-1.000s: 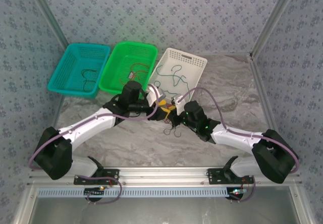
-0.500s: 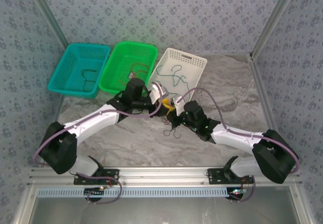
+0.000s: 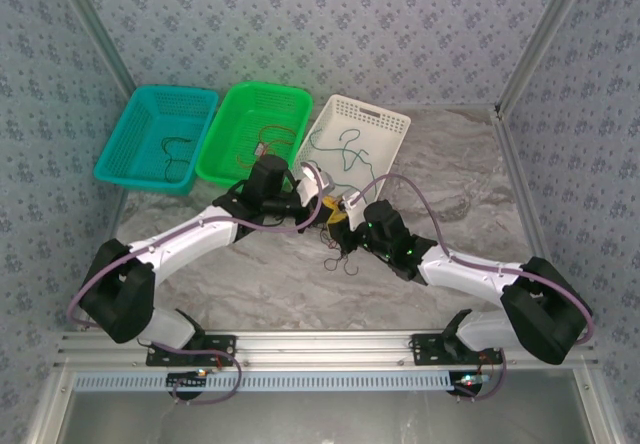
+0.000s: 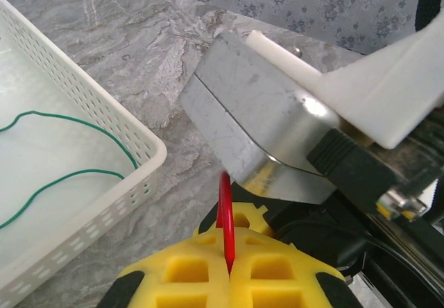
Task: Untangle the cables
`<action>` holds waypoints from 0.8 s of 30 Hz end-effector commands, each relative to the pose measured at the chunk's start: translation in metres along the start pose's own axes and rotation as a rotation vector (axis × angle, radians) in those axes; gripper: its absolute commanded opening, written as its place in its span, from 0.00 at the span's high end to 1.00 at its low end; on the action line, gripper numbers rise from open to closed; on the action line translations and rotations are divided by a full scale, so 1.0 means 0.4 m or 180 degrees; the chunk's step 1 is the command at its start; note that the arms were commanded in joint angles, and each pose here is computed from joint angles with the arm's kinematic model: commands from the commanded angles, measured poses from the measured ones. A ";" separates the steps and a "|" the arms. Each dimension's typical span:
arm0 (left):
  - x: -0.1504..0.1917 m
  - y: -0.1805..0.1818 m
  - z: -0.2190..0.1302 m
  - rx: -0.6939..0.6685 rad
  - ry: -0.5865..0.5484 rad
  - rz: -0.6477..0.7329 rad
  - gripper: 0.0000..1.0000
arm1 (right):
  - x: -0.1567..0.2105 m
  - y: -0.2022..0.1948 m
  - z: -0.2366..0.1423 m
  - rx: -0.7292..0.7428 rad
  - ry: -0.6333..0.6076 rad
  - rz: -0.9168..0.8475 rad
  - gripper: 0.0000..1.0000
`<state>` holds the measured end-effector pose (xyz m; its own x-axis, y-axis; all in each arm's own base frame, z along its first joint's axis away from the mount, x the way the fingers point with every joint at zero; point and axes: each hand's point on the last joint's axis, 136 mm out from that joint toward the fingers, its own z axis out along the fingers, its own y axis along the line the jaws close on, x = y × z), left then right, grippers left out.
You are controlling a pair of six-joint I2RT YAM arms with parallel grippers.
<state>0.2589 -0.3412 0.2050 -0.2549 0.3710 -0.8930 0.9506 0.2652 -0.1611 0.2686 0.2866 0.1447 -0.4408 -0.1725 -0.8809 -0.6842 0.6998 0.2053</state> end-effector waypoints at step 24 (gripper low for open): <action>0.024 0.093 -0.044 -0.0680 -0.0077 -0.1042 1.00 | 0.022 -0.070 -0.076 0.0655 0.0996 0.0139 0.19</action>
<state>0.2857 -0.3196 0.1920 -0.4874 0.2735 -0.8293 0.8094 0.4977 -0.3116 0.2769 0.2583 0.1473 -0.5955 -0.2743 -0.7551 -0.5517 0.8229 0.1361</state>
